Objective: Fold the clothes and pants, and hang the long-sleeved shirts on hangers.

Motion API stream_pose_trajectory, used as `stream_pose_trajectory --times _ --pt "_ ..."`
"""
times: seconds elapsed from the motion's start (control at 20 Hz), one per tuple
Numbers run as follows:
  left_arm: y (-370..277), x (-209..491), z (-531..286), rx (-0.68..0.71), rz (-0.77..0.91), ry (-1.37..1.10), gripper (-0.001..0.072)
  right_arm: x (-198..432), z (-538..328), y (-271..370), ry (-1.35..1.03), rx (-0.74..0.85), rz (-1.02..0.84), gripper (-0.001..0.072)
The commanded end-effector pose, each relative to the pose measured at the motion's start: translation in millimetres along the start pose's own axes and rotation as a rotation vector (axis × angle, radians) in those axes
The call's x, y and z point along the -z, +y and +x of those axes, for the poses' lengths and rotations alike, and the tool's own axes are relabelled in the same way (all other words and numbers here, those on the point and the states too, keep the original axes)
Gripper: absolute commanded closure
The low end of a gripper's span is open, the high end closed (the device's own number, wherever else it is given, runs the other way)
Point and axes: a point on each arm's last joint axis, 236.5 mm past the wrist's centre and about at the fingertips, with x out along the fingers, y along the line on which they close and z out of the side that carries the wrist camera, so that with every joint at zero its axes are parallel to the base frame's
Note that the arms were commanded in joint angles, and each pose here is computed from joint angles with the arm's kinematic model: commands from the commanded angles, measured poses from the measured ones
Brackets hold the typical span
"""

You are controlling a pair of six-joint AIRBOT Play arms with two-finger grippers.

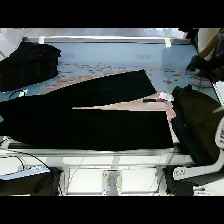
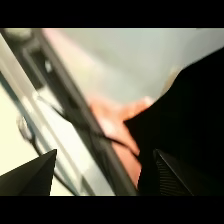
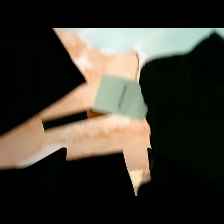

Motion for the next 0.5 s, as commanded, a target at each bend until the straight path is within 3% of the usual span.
stream_pose_trajectory --times 0.0,0.1,0.25,0.35,0.4,0.45 --pt "15 73 38 0.164 -0.148 0.117 0.0023 56 -29 10 0.027 -0.04 -0.058 0.0157" --pt "-4 80 58 0.305 -0.294 0.084 0.0024 73 -31 33 -0.033 -0.133 -0.038 0.0157" --pt "-47 74 67 0.522 -0.336 -0.006 0.0024 100 -37 54 -0.056 -0.222 -0.017 0.0157" --pt "-57 72 72 0.574 -0.37 -0.027 0.0024 108 -49 57 -0.081 -0.222 -0.026 0.0157" --pt "-60 73 76 0.577 -0.375 -0.018 0.0038 109 -56 59 -0.101 -0.223 -0.032 0.0157" --pt "-61 74 80 0.575 -0.373 -0.01 0.0114 110 -64 61 -0.121 -0.223 -0.036 0.0157"
